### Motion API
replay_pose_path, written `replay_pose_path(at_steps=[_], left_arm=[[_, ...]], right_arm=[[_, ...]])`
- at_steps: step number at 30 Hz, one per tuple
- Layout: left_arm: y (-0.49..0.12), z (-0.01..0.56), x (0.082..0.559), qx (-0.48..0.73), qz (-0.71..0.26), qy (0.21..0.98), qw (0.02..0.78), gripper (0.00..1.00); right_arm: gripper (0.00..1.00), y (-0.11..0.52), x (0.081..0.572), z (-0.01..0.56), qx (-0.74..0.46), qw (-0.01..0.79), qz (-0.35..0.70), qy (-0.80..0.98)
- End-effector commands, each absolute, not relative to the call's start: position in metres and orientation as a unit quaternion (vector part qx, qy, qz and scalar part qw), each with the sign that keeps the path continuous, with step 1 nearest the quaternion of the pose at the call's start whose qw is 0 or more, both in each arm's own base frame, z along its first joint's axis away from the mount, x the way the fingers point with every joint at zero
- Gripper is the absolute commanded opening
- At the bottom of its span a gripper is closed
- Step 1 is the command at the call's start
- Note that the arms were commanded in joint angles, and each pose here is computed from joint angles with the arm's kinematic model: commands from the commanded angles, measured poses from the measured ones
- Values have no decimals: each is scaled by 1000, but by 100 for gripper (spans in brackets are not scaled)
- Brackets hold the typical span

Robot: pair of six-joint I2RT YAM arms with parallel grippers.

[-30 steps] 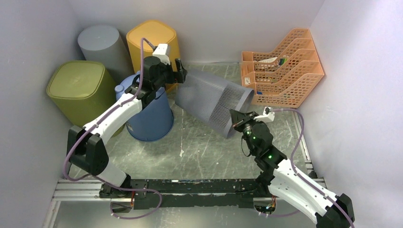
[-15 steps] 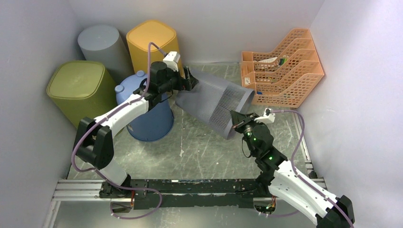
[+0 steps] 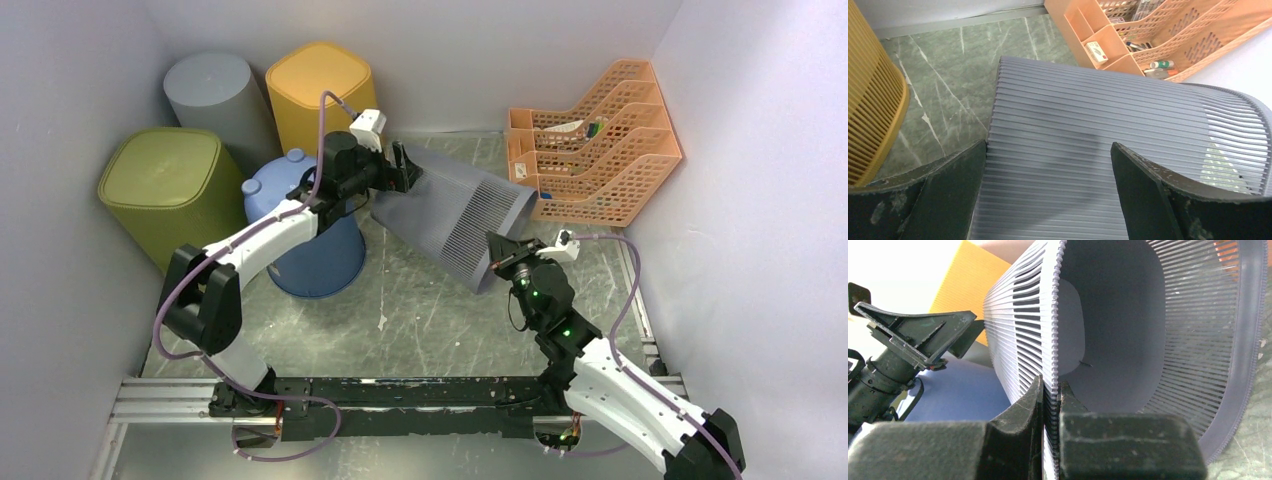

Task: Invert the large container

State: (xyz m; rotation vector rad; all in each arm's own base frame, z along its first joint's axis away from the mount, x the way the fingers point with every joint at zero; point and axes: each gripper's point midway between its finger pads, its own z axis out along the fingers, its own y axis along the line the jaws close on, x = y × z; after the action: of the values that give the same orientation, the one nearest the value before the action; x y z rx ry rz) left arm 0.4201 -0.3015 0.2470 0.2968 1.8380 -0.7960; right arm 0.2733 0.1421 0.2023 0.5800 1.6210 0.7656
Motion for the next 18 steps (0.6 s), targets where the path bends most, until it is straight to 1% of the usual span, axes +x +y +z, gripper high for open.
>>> replay_pose_path(at_steps=[1,7,13,16,18], left_arm=[[-369,306,361,203,-436,706,520,100],[-392,352,312,239,-461,668,532,100],[-421,365,268,272,-496,644,514,100],[-435,364,256,287,-483,647,516,99],[-431,362,263,288,-455,653,533,100]], right_arm=[[0,122,240,71,199,476,183,837],[0,123,234,53,204,459,188,844],[0,121,232,49,208,455,185,846],[0,120,232,50,209,456,186,845],[0,119,231,49,210,456,185,845]])
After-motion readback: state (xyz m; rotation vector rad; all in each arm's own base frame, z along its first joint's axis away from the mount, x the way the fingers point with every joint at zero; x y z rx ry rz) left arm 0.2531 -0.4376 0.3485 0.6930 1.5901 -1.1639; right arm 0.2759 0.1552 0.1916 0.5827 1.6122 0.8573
